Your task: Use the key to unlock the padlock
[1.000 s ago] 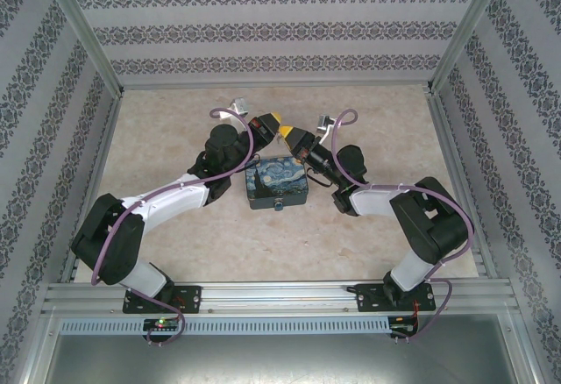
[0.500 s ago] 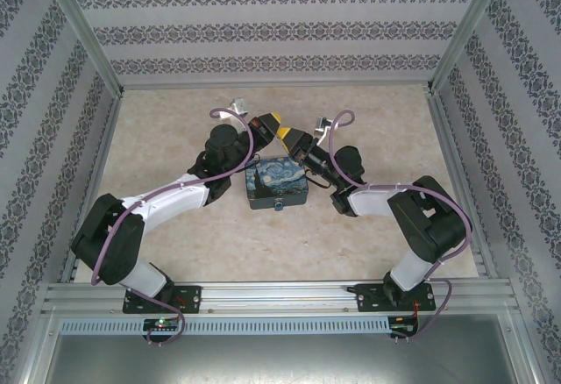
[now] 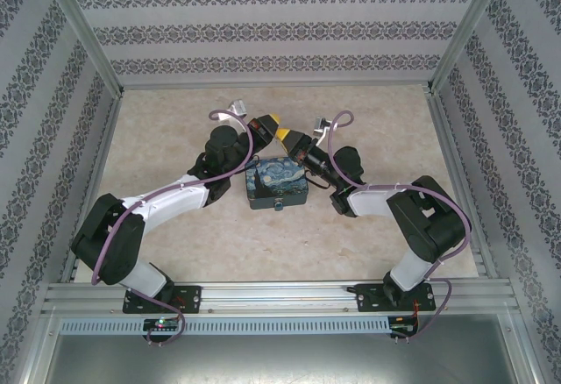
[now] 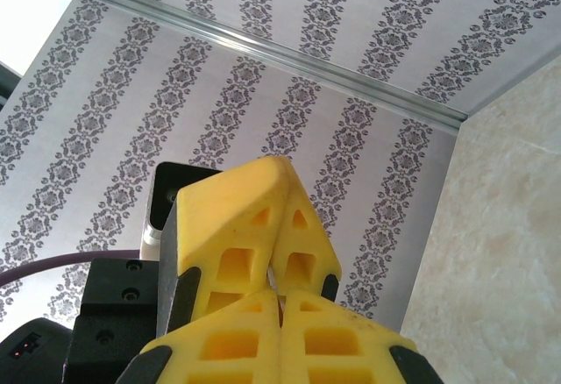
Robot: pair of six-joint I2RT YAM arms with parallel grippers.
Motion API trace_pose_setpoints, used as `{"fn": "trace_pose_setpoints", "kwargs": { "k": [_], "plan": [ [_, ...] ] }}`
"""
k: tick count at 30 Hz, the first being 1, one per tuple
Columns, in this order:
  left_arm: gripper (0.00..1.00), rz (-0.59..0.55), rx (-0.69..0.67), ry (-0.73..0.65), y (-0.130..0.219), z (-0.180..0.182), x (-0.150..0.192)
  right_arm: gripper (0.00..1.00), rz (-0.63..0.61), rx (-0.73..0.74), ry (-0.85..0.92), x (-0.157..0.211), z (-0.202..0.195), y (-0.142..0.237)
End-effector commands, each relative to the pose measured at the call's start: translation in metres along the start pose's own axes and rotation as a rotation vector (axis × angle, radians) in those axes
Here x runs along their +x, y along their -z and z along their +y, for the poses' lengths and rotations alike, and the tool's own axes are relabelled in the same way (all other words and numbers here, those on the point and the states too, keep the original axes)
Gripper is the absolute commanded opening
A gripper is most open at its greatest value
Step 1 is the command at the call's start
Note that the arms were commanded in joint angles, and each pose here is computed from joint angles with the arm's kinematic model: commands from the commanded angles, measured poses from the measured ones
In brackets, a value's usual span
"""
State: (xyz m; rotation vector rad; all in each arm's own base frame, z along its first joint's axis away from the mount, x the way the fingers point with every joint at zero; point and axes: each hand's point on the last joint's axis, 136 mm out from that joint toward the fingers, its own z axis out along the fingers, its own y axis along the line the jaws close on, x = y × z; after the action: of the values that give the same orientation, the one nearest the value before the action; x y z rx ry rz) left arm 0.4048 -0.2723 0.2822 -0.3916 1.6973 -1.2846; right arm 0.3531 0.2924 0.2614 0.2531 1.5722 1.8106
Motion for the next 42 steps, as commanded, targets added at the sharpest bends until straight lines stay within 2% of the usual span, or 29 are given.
{"fn": "trace_pose_setpoints", "kwargs": {
  "k": [1,5,6,9,10,15,20,24,28,33,42],
  "plan": [
    [0.15,-0.038,0.051,0.015,0.009,-0.016,-0.013,0.0,-0.025,-0.003,0.007,-0.003,-0.003,0.002],
    [0.65,-0.05,0.01,0.001,0.019,-0.015,-0.019,0.0,-0.028,0.011,-0.008,-0.003,-0.008,0.005],
    [0.75,-0.05,-0.012,-0.005,0.022,-0.013,-0.02,0.0,-0.029,0.019,-0.011,-0.003,-0.011,0.007],
    [0.97,-0.055,-0.061,-0.041,0.034,-0.011,-0.026,0.0,-0.026,0.031,-0.019,-0.003,-0.016,0.009],
    [1.0,-0.056,-0.072,-0.052,0.038,-0.01,-0.027,0.0,-0.02,0.034,-0.022,-0.002,-0.018,0.01],
    [1.0,0.035,-0.117,-0.168,0.054,-0.013,-0.024,0.0,0.009,0.086,-0.041,0.003,-0.033,0.019],
    [0.99,0.121,-0.317,-0.237,0.079,0.019,-0.016,0.0,0.05,0.188,-0.047,0.008,-0.051,0.033],
    [1.0,0.159,-0.353,-0.253,0.098,0.037,-0.004,0.0,0.072,0.266,-0.041,0.009,-0.062,0.046],
    [1.0,0.295,-0.359,-0.264,0.11,0.051,0.025,0.0,0.101,0.338,-0.014,0.012,-0.068,0.054],
    [1.0,0.444,-0.336,-0.253,0.123,0.067,0.065,0.0,0.147,0.525,0.086,0.019,-0.077,0.07],
    [0.99,0.622,-0.316,-0.316,0.142,0.087,0.13,0.0,0.177,0.847,0.264,0.019,-0.089,0.113]
  ]
}}
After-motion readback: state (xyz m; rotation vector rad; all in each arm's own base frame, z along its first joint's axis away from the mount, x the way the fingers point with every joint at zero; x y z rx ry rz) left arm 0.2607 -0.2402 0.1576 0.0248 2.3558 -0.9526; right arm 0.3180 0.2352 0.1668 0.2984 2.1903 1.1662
